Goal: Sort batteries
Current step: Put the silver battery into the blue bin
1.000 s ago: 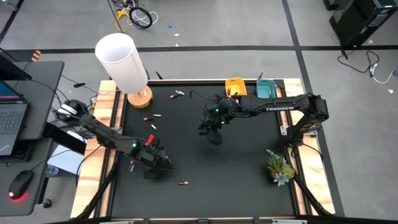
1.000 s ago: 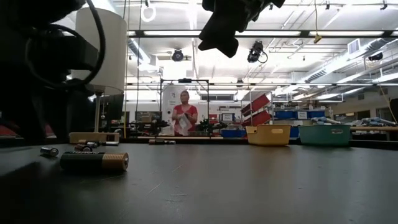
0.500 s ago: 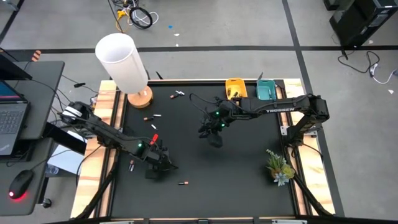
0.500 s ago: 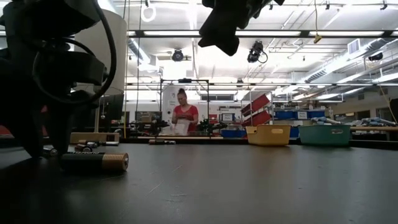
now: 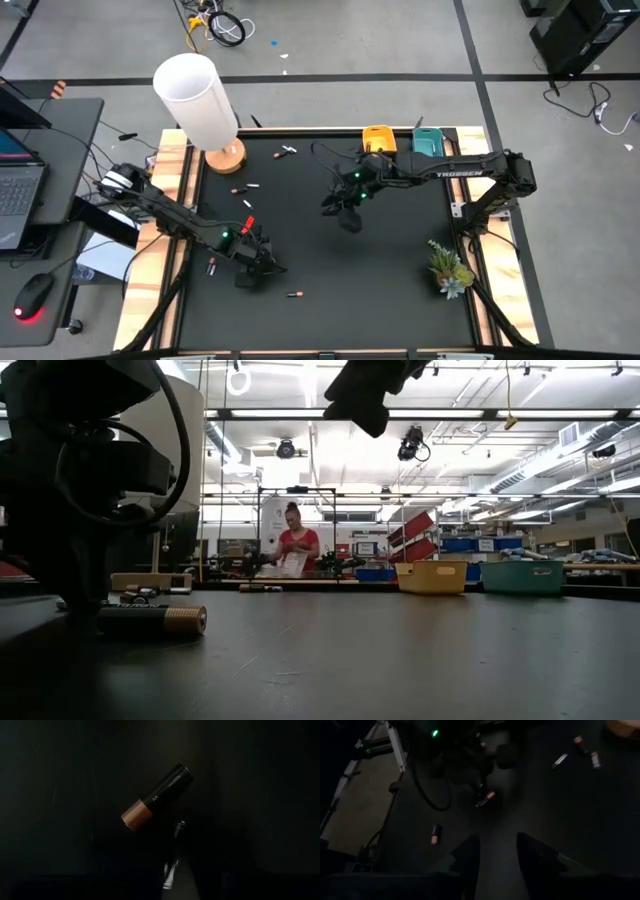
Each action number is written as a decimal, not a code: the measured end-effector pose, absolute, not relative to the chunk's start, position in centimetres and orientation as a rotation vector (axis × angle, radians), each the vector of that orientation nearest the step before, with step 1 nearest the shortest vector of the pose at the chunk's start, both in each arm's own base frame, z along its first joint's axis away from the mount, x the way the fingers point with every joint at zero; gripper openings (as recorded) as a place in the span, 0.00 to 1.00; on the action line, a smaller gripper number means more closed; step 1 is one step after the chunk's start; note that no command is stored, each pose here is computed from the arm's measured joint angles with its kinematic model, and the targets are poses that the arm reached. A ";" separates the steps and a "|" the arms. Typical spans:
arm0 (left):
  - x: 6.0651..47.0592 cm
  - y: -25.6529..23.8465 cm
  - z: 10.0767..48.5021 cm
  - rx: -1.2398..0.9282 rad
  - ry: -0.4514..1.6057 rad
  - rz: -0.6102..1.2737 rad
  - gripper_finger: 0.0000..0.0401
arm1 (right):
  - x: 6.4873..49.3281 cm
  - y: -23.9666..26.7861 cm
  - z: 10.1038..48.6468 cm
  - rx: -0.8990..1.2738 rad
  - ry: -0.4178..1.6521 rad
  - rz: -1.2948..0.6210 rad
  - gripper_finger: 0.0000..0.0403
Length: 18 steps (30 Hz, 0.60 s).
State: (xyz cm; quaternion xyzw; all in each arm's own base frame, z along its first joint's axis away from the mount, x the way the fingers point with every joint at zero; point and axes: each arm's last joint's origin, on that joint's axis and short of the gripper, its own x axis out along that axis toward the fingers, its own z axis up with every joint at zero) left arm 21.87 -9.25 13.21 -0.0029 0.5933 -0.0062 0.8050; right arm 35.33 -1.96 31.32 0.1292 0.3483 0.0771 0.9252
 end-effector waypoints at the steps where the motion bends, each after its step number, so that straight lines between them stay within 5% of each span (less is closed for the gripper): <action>1: 21.9 -9.2 13.2 -0.005 1.267 -0.007 0.19 | 35.2 -2.1 31.6 0.262 0.705 0.148 0.34; 5: 21.9 -9.2 13.1 0.010 1.261 0.014 0.09 | 34.5 -2.7 32.3 0.258 0.691 0.113 0.34; 18: 22.3 -9.3 13.1 0.005 1.238 0.066 0.08 | 33.1 -4.7 33.3 0.274 0.686 0.042 0.34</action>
